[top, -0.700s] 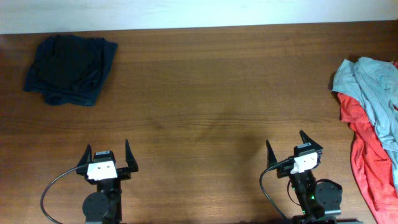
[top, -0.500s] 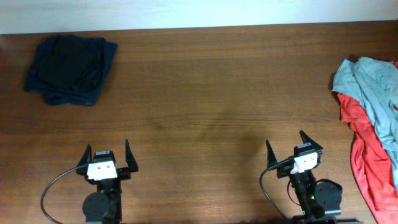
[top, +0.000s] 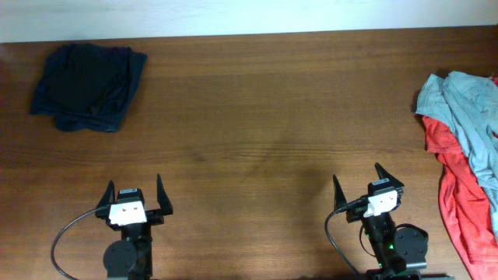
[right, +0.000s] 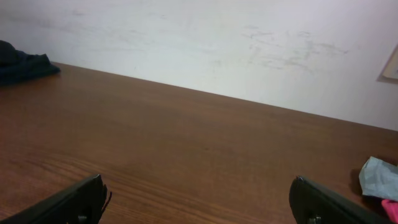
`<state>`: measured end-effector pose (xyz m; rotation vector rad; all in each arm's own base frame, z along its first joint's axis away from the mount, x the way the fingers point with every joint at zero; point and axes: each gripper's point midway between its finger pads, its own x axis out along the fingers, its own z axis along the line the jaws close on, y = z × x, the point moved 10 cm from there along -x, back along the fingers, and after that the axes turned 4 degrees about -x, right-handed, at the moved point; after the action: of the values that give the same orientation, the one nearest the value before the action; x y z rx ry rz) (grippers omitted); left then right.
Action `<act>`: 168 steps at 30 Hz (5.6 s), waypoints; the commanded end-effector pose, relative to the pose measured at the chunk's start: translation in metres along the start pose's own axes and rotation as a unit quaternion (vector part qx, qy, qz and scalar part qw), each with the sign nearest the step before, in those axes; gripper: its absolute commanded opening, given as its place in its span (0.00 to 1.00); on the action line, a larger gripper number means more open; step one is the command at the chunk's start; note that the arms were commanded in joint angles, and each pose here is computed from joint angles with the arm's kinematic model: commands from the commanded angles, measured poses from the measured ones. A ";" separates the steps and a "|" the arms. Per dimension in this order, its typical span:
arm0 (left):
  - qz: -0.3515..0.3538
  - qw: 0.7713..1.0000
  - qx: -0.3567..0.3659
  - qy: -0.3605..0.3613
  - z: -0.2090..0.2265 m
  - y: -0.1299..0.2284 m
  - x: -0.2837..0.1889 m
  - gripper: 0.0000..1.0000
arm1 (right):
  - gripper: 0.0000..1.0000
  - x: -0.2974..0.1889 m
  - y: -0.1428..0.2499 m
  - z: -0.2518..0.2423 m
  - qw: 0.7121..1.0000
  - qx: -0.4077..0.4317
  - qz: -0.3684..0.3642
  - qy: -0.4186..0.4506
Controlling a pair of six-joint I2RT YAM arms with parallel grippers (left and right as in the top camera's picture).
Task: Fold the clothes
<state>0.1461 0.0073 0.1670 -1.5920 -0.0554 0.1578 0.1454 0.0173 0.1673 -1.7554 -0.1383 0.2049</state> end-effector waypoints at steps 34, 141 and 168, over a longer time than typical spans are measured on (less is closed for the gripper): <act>0.000 1.000 0.008 -0.009 0.002 0.001 0.000 0.99 | 0.99 0.000 0.002 -0.001 1.000 0.006 0.002 0.005; 0.000 1.000 0.008 -0.009 0.002 0.001 0.000 0.99 | 0.59 0.233 0.055 -0.375 0.771 0.334 0.417 0.345; 0.000 1.000 0.008 -0.009 0.002 0.001 0.000 0.99 | 0.19 0.230 0.111 -0.384 0.739 0.419 0.406 0.336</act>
<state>0.1461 0.0075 0.1669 -1.5917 -0.0578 0.1607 0.4478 -0.3223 0.1189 -0.7914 1.1443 0.1924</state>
